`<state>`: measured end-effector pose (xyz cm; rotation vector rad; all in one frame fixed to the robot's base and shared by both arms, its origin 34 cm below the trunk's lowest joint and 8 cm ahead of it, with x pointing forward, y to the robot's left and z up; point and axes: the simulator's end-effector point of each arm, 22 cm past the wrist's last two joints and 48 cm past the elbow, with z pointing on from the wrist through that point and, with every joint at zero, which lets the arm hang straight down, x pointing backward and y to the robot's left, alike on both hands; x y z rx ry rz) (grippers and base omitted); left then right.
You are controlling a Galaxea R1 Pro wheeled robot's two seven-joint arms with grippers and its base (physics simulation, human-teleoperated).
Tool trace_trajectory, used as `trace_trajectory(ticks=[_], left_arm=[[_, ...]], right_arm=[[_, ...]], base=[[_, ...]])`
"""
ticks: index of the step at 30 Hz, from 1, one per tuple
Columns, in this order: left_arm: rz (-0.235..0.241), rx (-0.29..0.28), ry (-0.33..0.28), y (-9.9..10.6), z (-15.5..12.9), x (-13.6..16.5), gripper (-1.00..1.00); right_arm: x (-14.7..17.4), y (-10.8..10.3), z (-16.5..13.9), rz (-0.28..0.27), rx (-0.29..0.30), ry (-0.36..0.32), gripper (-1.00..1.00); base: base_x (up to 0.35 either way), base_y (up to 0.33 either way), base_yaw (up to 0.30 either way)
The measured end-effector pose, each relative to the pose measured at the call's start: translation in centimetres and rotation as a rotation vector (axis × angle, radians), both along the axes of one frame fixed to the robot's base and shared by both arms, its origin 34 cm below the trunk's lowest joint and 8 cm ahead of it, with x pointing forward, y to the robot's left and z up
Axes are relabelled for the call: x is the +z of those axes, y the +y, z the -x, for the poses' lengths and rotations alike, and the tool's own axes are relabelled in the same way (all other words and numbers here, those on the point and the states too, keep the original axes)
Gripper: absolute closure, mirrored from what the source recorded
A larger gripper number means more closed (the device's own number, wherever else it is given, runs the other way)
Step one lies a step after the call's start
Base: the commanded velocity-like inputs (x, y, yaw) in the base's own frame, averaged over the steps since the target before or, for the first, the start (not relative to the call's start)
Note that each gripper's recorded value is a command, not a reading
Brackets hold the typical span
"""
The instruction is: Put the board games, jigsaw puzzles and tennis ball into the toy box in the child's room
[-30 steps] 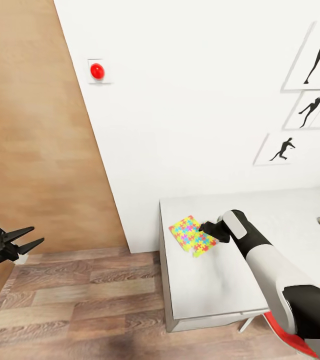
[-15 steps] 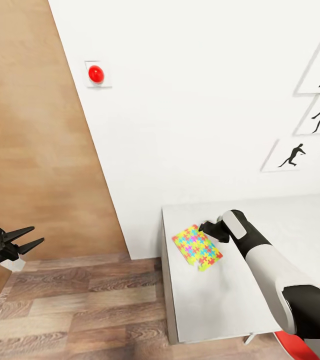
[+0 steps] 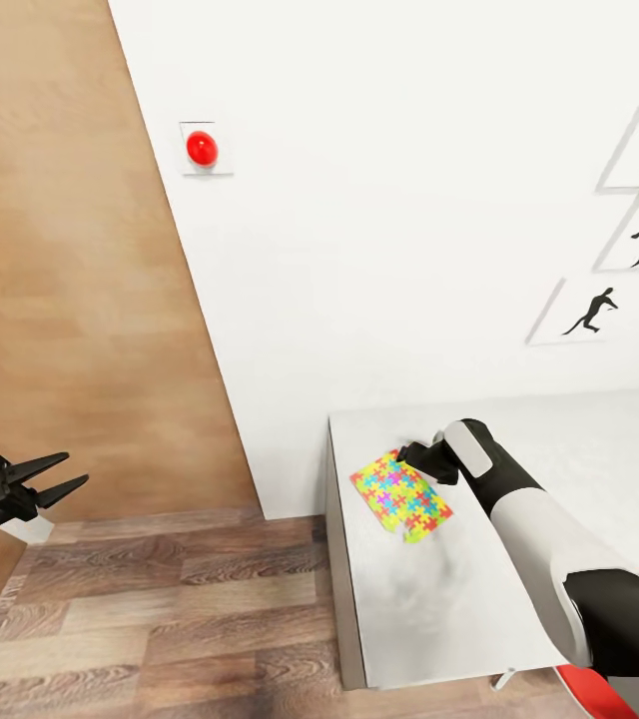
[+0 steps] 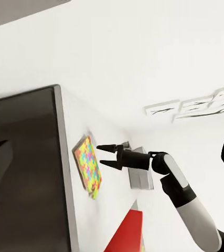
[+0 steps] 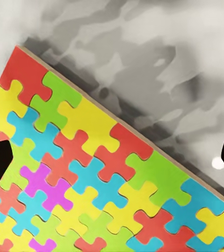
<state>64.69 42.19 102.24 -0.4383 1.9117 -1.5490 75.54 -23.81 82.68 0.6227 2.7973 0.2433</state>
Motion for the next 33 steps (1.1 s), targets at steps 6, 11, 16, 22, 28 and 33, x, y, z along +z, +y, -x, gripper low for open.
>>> trace_trajectory(ticks=[6,11,16,22,28,33], left_arm=[[0.000,0.000,0.001,0.0,0.0,0.0,-1.00],[0.000,0.000,0.004,0.0,0.0,-0.2,-1.00],[0.001,0.000,0.010,0.0,0.0,-0.6,-1.00],[0.001,0.000,0.016,0.0,0.0,-0.9,-1.00],[0.002,0.000,0.016,-0.1,0.0,-0.9,-1.00],[0.001,-0.001,0.015,-0.1,0.0,-0.9,-1.00]], right_arm=[[-0.1,-0.1,0.0,0.003,0.001,0.001,-1.00],[-0.2,-0.2,0.1,0.006,0.002,0.004,-1.00],[-0.7,-0.3,0.2,0.006,0.001,0.011,-1.00],[-1.0,-0.3,0.3,0.006,0.001,0.015,-1.00],[-1.0,-0.2,0.3,0.005,0.002,0.016,-1.00],[-1.0,-0.2,0.3,0.005,0.002,0.015,-1.00]], base=[[0.000,0.053,0.033],[0.000,0.023,0.063],[0.000,0.004,0.068],[0.000,0.000,0.028],[0.000,0.031,0.002],[0.000,0.236,0.000]])
